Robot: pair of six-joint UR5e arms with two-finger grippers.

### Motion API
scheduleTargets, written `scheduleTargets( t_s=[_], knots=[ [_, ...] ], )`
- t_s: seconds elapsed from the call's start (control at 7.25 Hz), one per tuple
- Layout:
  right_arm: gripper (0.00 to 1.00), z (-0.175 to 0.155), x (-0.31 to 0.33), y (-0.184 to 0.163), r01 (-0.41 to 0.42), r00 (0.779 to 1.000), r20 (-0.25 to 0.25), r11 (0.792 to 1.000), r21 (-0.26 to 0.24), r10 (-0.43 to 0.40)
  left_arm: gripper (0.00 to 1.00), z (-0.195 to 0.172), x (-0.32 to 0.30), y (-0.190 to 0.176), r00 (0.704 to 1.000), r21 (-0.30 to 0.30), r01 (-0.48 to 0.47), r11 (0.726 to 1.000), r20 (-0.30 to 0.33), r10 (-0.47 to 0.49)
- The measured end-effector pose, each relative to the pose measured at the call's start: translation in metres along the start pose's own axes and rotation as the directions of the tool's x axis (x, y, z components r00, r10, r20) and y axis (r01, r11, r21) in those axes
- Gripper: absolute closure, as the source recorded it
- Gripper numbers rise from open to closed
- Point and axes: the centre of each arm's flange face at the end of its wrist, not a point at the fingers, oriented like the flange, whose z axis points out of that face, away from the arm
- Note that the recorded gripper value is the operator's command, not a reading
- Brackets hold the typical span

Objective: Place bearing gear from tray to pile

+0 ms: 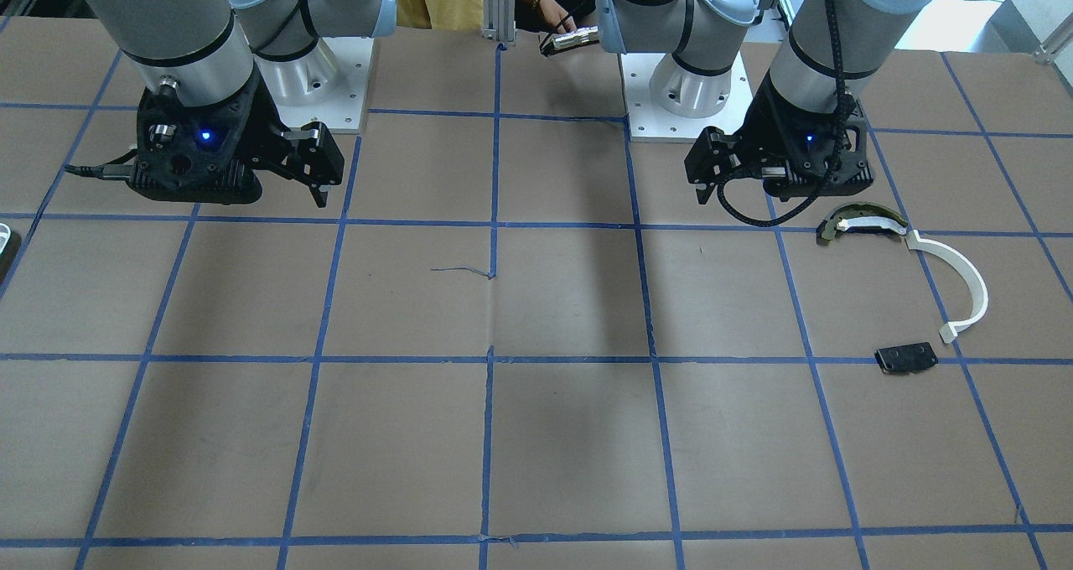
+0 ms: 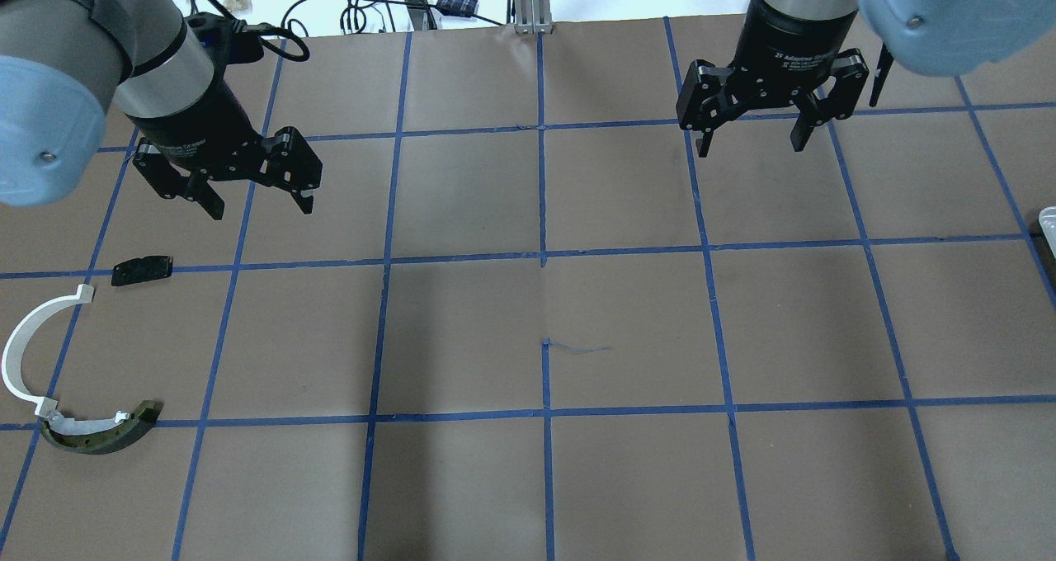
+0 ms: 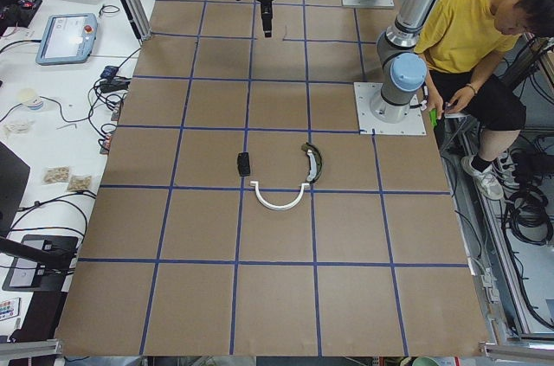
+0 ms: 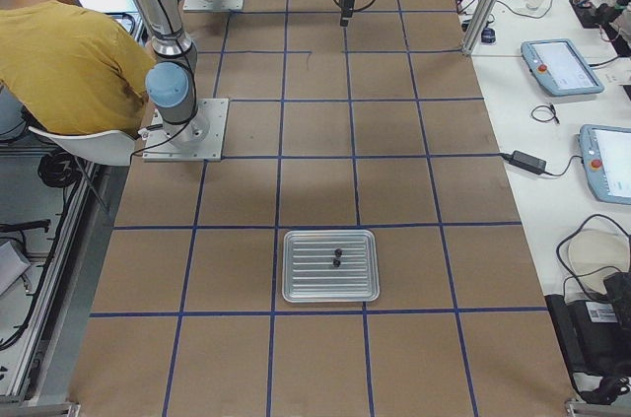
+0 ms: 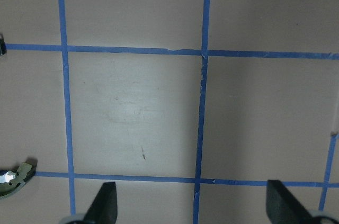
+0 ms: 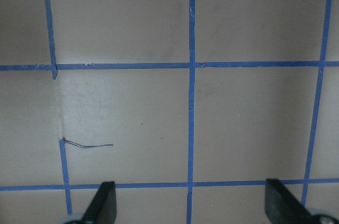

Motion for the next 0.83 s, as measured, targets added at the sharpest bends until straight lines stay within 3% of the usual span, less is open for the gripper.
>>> scheduleTargets(
  t_s=[0.41, 0.83],
  knots=[
    [0.00, -0.002, 0.016, -0.002, -0.009, 1.000, -0.005, 1.000, 0.007, 0.009, 0.00, 0.003, 0.000, -0.002, 1.000, -0.007, -0.002, 1.000, 0.001, 0.002],
    [0.00, 0.004, 0.136, -0.022, -0.092, 0.996, 0.013, 0.996, -0.016, 0.093, 0.00, 0.003, -0.001, -0.001, 1.000, -0.010, -0.006, 1.000, 0.004, 0.006]
  ],
)
